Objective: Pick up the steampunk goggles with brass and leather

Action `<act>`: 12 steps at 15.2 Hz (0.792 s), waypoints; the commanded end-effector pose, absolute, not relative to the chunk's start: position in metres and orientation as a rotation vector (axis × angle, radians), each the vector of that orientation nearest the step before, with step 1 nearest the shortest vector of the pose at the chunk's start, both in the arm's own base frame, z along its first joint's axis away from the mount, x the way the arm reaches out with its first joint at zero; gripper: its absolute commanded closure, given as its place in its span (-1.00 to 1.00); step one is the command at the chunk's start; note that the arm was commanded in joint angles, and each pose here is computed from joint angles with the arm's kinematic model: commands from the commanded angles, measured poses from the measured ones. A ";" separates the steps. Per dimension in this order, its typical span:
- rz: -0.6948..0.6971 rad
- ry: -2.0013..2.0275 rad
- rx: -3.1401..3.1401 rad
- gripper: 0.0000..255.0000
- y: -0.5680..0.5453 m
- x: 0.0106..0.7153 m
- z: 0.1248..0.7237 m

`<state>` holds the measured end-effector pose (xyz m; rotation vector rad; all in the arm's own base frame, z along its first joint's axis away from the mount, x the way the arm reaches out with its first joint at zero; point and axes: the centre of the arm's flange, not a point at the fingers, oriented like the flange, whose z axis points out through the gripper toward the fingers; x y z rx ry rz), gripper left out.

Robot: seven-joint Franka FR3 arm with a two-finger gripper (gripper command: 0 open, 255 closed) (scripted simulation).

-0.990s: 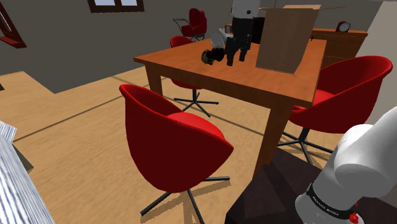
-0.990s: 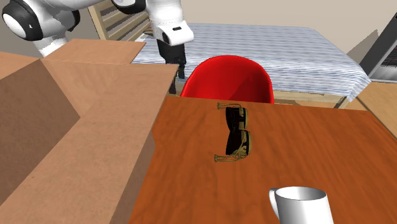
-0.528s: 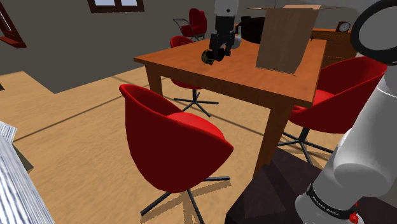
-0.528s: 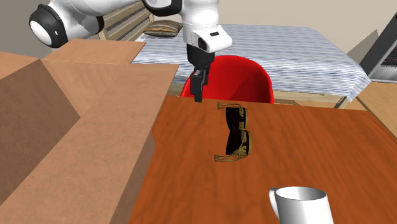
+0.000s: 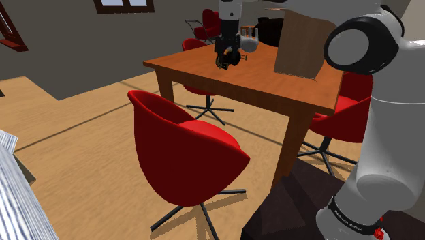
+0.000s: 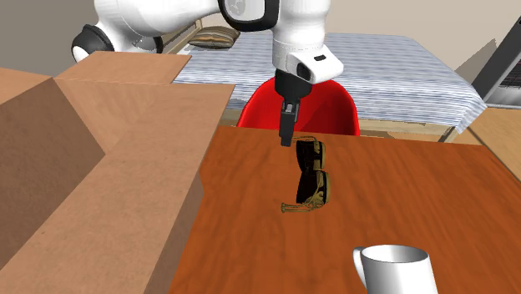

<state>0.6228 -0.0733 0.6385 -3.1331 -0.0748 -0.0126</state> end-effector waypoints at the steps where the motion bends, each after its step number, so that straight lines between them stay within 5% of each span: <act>1: -0.013 -0.075 -3.133 -1.00 -0.073 0.624 0.628; 6: -0.013 -0.075 -3.133 -1.00 -0.073 0.624 0.609; 7: -0.013 -0.075 -3.133 1.00 -0.072 0.624 0.610; 12: -0.013 -0.075 -3.133 1.00 -0.072 0.624 0.610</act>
